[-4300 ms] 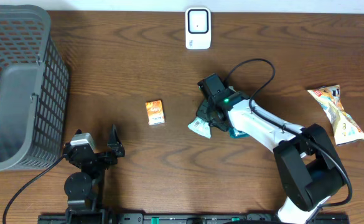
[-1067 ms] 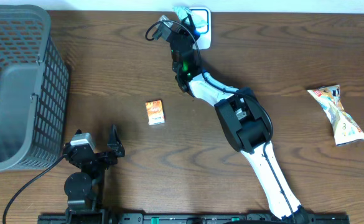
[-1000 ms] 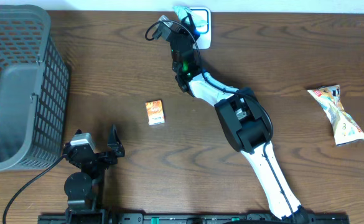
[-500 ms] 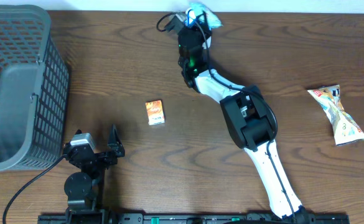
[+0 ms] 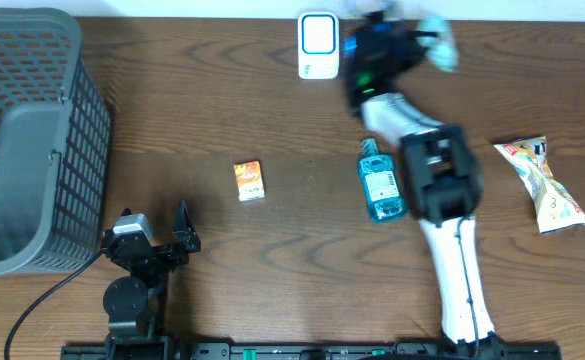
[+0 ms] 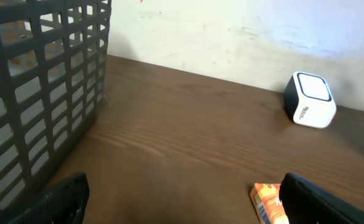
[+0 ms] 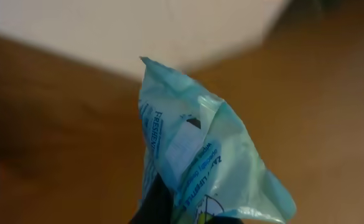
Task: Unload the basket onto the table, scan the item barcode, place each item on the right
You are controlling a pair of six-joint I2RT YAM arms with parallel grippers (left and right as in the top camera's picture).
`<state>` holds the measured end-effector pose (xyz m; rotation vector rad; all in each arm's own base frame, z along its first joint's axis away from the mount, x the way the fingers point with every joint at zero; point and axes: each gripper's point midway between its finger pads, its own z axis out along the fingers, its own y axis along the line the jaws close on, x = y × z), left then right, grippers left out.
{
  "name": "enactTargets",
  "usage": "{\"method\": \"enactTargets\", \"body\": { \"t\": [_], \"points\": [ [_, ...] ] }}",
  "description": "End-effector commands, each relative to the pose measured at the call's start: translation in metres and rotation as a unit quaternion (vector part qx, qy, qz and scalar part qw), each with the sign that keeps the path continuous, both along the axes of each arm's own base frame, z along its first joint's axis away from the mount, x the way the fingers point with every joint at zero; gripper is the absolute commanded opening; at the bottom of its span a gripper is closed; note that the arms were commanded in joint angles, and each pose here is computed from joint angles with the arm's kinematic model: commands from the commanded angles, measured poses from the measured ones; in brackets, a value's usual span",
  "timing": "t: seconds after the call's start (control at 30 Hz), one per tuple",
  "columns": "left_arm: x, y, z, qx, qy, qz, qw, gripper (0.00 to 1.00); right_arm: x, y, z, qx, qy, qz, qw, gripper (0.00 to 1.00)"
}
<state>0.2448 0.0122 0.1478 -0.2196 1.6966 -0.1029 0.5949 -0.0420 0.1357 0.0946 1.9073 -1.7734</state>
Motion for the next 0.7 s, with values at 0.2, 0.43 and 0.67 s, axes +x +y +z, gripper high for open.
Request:
{"method": "enactTargets", "body": {
  "t": [0.2, 0.43, 0.67],
  "points": [
    [-0.001, 0.002, -0.018, -0.005, 0.024, 0.005, 1.000, 0.98, -0.054, -0.148, 0.007, 0.004, -0.020, -0.189, 0.982, 0.31],
    [-0.001, 0.002, -0.018, -0.005, 0.024, 0.005, 1.000, 0.98, -0.066, -0.166, -0.008, 0.004, -0.031, -0.206, 0.978, 0.56],
    [-0.001, 0.002, -0.018, -0.005, 0.024, 0.005, 1.000, 0.98, -0.056, -0.115, 0.061, 0.022, -0.113, -0.158, 0.981, 0.72]
  ]
}}
